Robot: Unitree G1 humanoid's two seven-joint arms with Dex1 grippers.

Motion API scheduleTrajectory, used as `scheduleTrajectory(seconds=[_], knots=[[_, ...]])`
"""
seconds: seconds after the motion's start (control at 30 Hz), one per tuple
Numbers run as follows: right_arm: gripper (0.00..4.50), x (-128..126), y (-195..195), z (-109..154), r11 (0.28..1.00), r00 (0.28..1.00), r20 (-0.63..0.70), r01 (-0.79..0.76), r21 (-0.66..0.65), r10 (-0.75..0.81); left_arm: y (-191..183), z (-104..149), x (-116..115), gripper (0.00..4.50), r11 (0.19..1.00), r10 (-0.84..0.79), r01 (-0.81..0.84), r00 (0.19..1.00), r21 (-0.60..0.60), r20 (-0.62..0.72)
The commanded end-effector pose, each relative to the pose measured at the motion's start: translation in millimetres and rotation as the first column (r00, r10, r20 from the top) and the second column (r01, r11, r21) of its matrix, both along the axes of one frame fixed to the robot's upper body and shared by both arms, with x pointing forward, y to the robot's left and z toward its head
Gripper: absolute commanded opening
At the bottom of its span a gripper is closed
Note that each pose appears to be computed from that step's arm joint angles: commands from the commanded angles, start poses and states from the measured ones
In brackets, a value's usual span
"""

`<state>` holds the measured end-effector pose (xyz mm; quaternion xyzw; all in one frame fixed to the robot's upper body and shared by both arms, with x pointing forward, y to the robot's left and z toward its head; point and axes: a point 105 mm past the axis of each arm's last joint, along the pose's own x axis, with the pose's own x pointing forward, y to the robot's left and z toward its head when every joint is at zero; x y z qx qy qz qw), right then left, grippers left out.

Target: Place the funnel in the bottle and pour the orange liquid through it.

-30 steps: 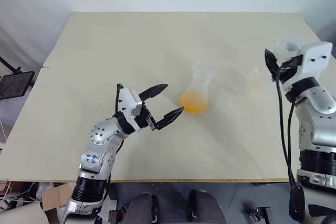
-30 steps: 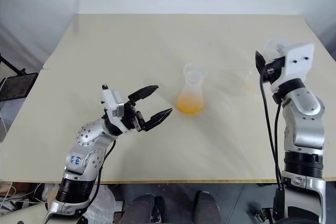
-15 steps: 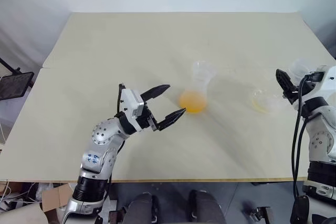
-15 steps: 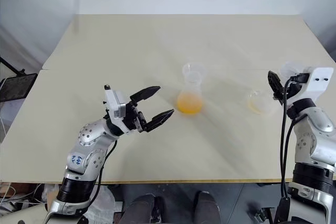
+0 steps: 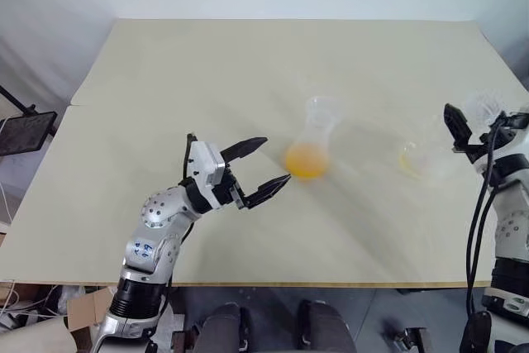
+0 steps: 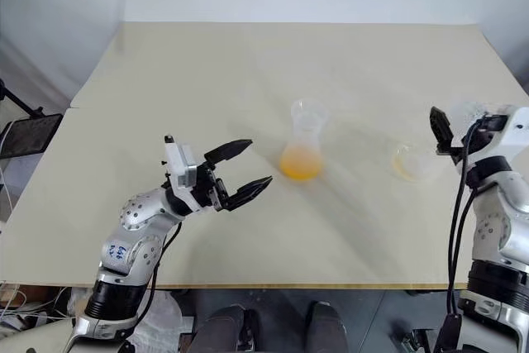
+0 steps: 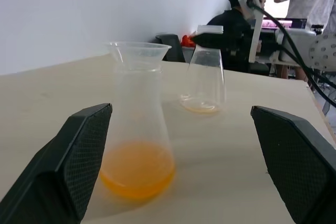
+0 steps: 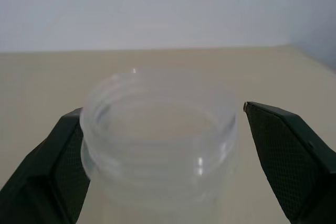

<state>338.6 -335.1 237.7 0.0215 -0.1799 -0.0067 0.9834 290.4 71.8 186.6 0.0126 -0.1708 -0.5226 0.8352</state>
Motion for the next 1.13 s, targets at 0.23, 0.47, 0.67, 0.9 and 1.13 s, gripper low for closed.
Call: scheduleTrajectory(seconds=[0.23,0.47,0.67,0.9,1.13], knots=[[4.41,-23,20,83,0.983,0.945,0.296,-0.099,-0.155,0.142,16,0,-8,4.5,0.999,0.007,-0.007,1.0,0.048,0.011],[4.41,-35,77,54,0.805,0.835,0.11,-0.472,-0.359,0.539,40,-9,-14,4.5,0.989,0.014,-0.014,1.0,0.146,-0.002],[4.41,-67,101,-12,0.546,0.672,-0.247,-0.722,-0.425,0.698,63,-13,-17,4.5,0.974,0.074,-0.071,0.997,0.217,-0.007],[4.41,-94,87,-77,0.417,0.584,-0.44,-0.805,-0.422,0.682,77,-19,-19,4.5,0.959,0.138,-0.128,0.99,0.251,-0.022],[4.41,-102,67,-94,0.462,0.623,-0.443,-0.779,-0.424,0.644,80,-23,-15,4.5,0.95,0.196,-0.191,0.981,0.247,0.003]])
